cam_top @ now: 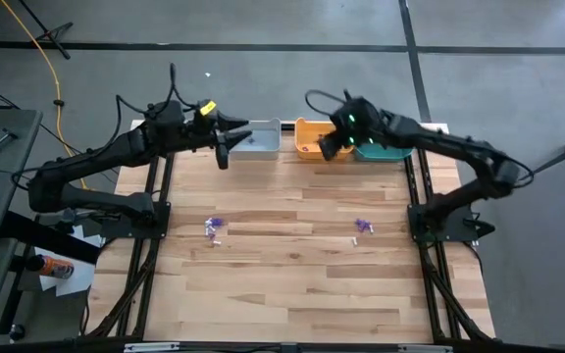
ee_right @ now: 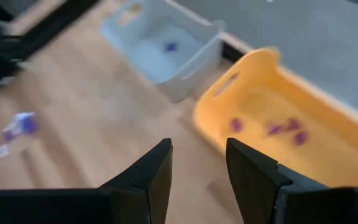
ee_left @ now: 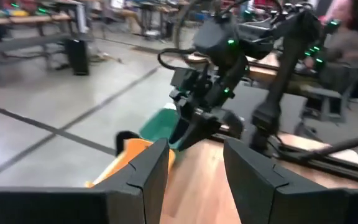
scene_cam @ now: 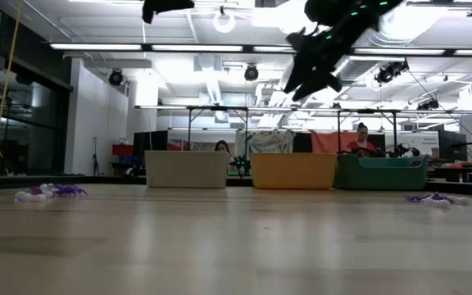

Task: Sort Halloween decoration
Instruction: Put the purple witch hat toy into the orange bin

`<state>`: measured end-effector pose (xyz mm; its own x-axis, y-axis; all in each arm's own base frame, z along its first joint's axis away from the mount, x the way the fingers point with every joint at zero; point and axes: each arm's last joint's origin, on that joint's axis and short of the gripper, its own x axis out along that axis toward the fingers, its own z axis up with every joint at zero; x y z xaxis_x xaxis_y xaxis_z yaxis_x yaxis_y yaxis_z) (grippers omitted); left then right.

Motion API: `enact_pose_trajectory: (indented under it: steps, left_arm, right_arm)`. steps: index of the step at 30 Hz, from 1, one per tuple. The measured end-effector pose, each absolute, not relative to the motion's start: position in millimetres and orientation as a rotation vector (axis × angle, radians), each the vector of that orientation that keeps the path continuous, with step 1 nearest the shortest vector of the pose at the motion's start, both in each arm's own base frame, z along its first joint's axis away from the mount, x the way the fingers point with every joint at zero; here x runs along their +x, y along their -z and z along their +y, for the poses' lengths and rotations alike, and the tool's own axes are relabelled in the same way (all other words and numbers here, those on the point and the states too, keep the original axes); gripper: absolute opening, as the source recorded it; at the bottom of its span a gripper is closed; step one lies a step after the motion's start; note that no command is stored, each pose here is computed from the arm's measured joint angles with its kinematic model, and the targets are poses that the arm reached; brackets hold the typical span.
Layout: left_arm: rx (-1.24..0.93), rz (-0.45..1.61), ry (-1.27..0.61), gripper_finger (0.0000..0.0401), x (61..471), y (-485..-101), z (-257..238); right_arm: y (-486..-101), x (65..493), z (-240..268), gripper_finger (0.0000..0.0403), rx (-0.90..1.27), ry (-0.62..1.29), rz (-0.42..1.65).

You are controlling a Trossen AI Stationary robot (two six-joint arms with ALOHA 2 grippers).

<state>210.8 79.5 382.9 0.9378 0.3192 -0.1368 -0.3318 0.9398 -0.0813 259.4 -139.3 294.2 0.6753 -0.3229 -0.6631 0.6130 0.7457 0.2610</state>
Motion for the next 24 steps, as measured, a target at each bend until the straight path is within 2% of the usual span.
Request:
enact_pose_trajectory:
  steps: [7,11,16,20,24]
  left_arm:
    - [-0.159,0.180,-0.248,0.0143,249.9,-361.4,70.3]
    - [-0.206,0.210,-0.197,0.0143,281.9,-340.8,62.0]
    - [-0.273,0.207,-0.157,0.0143,311.2,-320.3,53.5]
    - [-0.292,0.125,-0.151,0.0143,316.5,-324.6,54.1]
    - [-0.303,0.086,-0.168,0.0143,311.5,-332.2,57.2]
  right_arm:
    - [-263.6,233.6,-77.3,0.0146,0.536,0.396,0.464]
    - [-253.5,225.4,-55.2,0.0146,0.489,0.290,0.468]
    - [-252.1,213.0,-36.4,0.0146,0.385,0.114,0.736]
    - [-256.4,200.3,-25.5,0.0146,0.166,-0.034,1.031]
    - [-247.0,193.6,-18.5,0.0146,-0.035,-0.224,1.234]
